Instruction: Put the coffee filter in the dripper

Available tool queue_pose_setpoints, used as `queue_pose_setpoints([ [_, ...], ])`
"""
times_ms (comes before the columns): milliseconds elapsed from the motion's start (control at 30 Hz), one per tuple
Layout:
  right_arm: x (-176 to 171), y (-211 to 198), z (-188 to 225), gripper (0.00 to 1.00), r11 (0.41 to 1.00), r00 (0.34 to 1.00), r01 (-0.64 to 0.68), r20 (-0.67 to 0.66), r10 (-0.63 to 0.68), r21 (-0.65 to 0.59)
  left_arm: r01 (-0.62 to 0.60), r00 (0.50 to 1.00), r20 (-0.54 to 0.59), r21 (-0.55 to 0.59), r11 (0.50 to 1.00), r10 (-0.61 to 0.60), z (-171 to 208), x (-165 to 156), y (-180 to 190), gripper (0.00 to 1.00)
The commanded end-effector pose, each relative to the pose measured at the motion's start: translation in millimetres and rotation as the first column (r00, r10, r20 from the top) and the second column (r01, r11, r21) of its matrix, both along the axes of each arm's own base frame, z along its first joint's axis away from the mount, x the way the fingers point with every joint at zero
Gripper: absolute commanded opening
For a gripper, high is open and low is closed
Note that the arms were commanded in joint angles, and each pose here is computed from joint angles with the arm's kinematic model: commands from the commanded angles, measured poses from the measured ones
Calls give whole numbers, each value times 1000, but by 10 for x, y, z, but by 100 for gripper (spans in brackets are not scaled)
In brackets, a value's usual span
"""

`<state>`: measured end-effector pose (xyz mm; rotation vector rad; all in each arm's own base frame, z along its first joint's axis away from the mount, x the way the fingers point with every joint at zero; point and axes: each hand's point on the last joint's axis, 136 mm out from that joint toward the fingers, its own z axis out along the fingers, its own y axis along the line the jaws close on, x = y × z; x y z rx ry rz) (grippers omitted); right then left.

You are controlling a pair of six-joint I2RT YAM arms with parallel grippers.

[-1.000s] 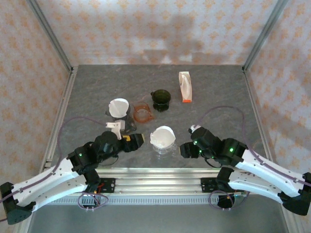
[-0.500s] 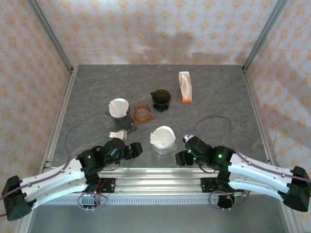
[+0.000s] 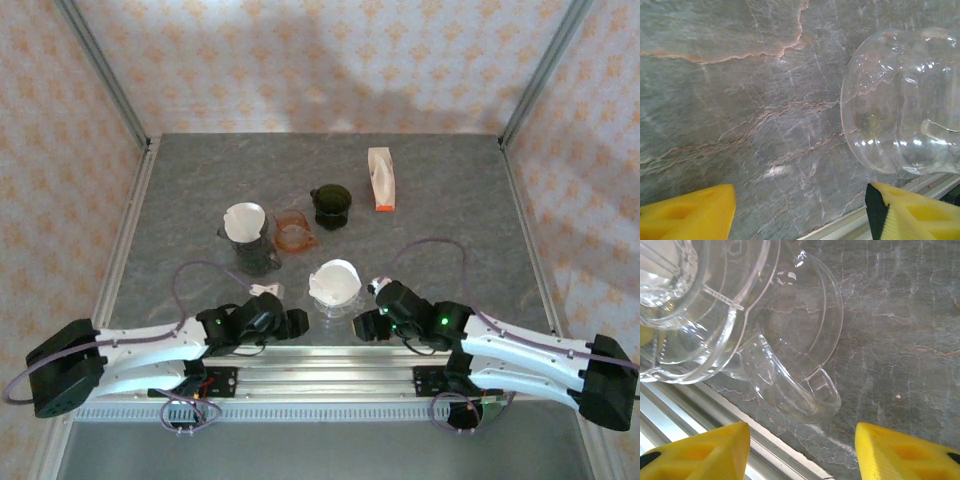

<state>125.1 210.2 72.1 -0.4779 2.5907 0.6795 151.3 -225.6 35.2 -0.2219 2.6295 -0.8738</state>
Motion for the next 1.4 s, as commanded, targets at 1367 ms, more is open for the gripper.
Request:
queue_pose_setpoints([
  [1367, 119, 96, -148, 41, 1000, 998, 7, 55, -8, 16, 13, 1000, 9, -21, 1000, -13, -32, 155, -294, 64],
])
